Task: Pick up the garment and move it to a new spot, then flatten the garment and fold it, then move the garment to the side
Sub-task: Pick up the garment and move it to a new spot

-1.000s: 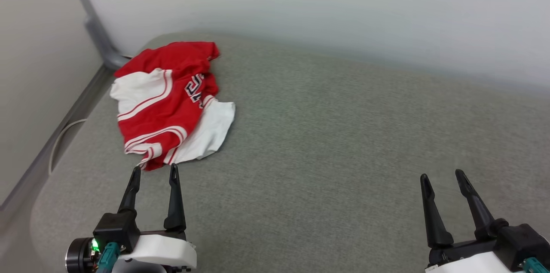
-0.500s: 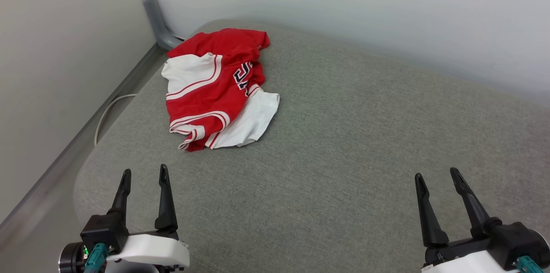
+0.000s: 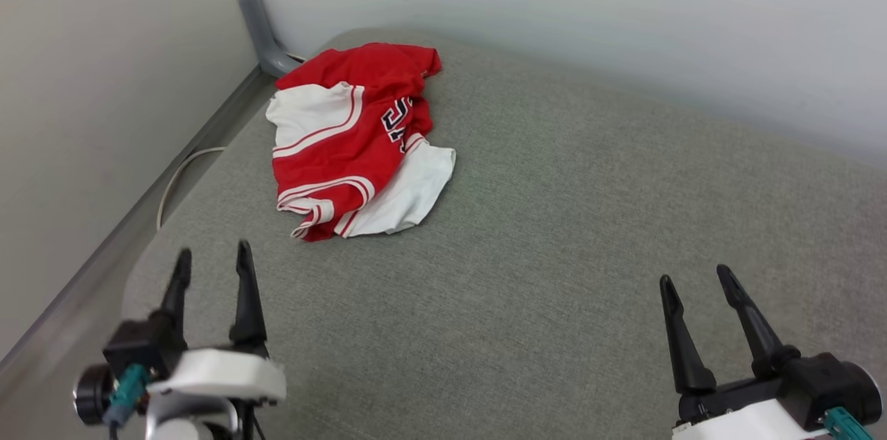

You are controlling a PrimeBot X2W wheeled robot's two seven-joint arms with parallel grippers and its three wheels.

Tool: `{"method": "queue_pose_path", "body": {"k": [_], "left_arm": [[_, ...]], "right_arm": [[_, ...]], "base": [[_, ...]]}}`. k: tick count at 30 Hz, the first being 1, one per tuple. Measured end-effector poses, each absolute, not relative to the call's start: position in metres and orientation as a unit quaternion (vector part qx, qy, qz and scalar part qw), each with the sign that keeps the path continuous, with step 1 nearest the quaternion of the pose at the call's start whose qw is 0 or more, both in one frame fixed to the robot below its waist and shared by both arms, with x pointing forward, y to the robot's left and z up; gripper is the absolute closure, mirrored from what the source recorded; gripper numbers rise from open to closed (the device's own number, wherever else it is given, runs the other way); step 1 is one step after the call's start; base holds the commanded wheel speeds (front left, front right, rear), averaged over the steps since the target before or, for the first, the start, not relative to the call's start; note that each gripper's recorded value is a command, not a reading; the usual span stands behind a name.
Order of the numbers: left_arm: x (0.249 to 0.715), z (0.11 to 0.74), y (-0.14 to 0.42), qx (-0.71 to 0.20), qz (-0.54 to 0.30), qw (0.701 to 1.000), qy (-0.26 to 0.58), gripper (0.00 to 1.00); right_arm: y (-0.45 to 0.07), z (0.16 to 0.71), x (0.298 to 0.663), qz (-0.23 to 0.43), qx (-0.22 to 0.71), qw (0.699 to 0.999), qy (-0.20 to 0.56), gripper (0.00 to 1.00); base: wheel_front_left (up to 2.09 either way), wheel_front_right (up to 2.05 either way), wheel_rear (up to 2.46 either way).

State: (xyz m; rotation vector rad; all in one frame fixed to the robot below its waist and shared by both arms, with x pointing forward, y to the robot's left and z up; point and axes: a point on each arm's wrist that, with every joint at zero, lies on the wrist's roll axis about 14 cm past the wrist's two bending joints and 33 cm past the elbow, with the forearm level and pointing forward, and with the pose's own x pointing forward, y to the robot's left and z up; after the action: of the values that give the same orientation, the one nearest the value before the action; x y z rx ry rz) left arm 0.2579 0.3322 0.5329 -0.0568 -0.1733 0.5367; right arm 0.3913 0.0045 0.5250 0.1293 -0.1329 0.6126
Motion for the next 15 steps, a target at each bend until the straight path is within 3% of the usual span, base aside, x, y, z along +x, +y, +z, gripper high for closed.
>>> {"method": "queue_pose_path", "body": {"k": [15], "left_arm": [[0.393, 0.626, 0.369, 0.052, 0.183, 0.966, -0.176, 0.00]], "right_arm": [[-0.022, 0.525, 0.428, 0.256, 0.037, 0.961, -0.095, 0.00]], "base": [[0.00, 0.00, 0.00]]}}
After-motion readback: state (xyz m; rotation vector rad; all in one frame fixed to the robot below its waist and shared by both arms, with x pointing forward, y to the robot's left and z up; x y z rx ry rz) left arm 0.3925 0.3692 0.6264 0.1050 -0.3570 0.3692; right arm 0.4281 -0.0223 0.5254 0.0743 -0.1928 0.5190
